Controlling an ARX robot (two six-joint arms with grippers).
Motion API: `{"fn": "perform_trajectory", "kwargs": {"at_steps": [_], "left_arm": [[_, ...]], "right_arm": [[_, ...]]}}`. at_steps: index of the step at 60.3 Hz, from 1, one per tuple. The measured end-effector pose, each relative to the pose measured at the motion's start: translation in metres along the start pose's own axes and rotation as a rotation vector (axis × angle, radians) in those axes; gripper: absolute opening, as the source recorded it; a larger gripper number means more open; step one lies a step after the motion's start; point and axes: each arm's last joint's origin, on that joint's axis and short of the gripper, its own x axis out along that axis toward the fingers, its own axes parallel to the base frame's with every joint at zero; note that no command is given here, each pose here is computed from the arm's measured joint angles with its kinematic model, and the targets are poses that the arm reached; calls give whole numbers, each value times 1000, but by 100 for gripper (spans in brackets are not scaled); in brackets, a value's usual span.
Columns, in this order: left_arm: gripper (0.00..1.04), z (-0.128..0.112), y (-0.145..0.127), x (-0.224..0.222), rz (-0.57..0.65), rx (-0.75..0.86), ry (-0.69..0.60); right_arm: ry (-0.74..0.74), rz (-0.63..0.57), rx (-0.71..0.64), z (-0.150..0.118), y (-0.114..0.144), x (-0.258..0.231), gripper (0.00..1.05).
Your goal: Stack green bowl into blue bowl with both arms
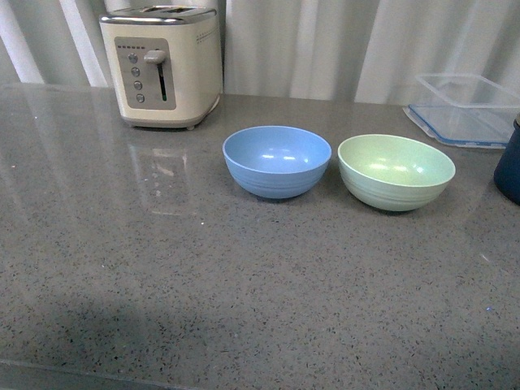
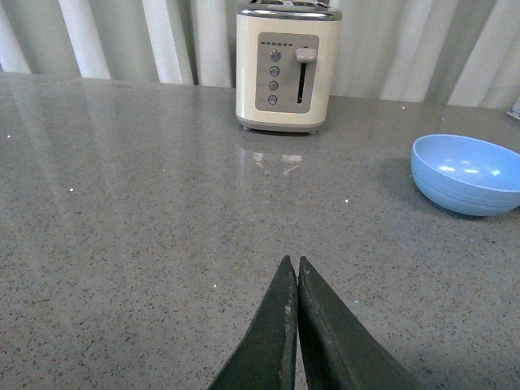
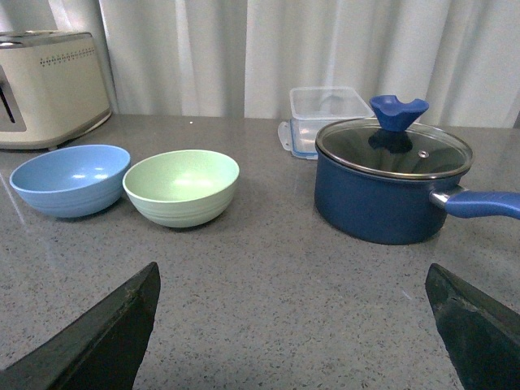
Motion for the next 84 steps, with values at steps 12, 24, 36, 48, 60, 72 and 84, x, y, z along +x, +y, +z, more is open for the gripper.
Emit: {"fn": "perform_trajectory", "kwargs": {"at_steps": [12, 24, 36, 48, 60, 72, 84], "left_arm": [[4, 3, 0, -9, 0, 0, -11], [4, 4, 0, -16, 0, 0, -15], [4, 5, 0, -22, 0, 0, -16], [4, 4, 0, -27, 0, 0, -16], [4, 0, 0, -34, 0, 0, 14], [5, 1, 0, -40, -1, -1, -10], [38, 1, 0, -40, -1, 0, -10]], "right_arm": [[0, 0, 0, 0, 0, 0, 95], [0, 0, 0, 0, 0, 0, 95], [0, 0, 0, 0, 0, 0, 95], [0, 0, 0, 0, 0, 0, 95], [0, 0, 0, 0, 0, 0, 95], [0, 0, 0, 0, 0, 0, 95], [0, 0, 0, 0, 0, 0, 95]]}}
